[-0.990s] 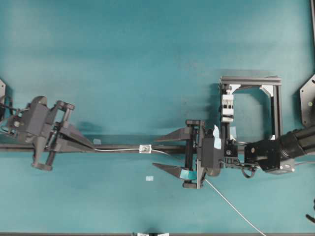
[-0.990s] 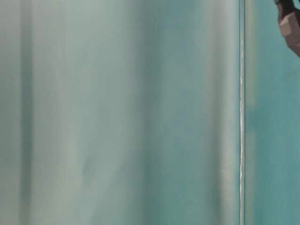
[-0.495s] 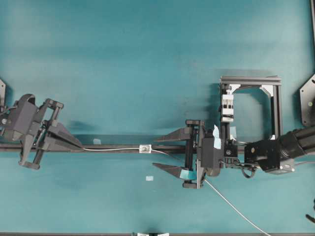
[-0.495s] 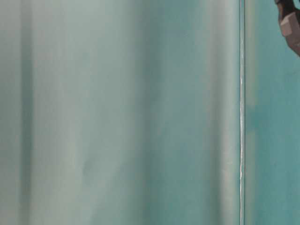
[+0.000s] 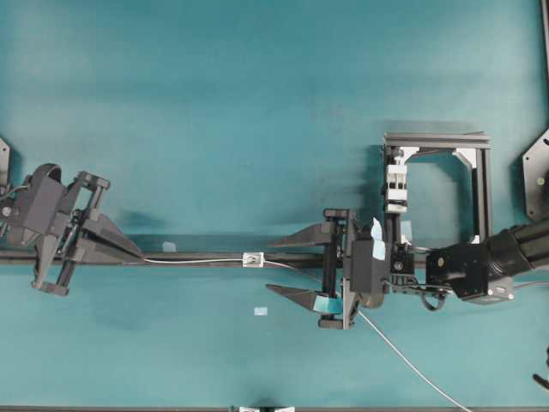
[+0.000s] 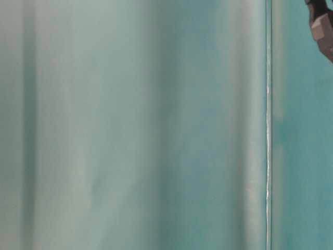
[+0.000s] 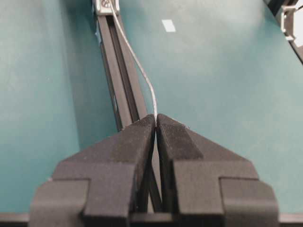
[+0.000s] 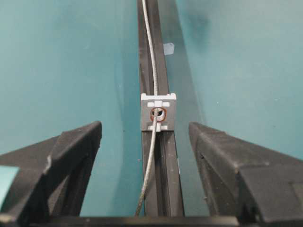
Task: Insert the wire through the hole in the metal fitting marked with a red label. (retake)
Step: 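Pull the wire leftward through the hole with the left gripper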
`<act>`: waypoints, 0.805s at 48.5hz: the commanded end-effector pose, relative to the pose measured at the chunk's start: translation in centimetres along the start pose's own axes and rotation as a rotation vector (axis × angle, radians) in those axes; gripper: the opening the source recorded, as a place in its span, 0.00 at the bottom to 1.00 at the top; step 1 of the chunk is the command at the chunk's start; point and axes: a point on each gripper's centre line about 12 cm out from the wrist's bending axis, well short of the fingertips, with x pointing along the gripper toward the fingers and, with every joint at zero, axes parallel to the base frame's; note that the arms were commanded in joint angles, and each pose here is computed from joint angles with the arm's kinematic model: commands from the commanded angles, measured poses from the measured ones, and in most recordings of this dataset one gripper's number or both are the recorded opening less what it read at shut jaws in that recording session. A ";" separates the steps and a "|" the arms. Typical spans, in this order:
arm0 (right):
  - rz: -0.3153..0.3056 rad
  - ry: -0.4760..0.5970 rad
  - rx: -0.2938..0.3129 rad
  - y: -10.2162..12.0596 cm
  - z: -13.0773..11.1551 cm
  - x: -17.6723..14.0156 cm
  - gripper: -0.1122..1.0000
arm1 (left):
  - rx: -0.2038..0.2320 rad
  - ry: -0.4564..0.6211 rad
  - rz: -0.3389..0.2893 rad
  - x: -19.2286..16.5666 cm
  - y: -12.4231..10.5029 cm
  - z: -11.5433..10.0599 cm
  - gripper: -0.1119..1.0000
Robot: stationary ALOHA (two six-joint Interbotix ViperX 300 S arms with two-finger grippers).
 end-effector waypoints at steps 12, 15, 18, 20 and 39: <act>0.017 -0.044 0.020 0.6 1.7 0.0 0.83 | -0.006 -0.010 -0.007 0.4 -0.2 0.6 0.01; 0.016 -0.045 0.022 0.7 1.8 0.0 0.83 | -0.009 -0.018 -0.005 0.6 -0.2 0.9 0.01; 0.017 -0.045 0.022 0.7 1.8 0.0 0.83 | -0.014 -0.024 -0.003 0.7 -0.2 1.1 0.03; 0.017 -0.045 0.022 0.7 1.8 0.0 0.83 | -0.027 -0.031 -0.002 0.8 -0.2 1.3 0.07; 0.017 -0.045 0.022 0.7 1.8 0.0 0.83 | -0.074 -0.005 0.007 0.8 0.0 1.0 0.83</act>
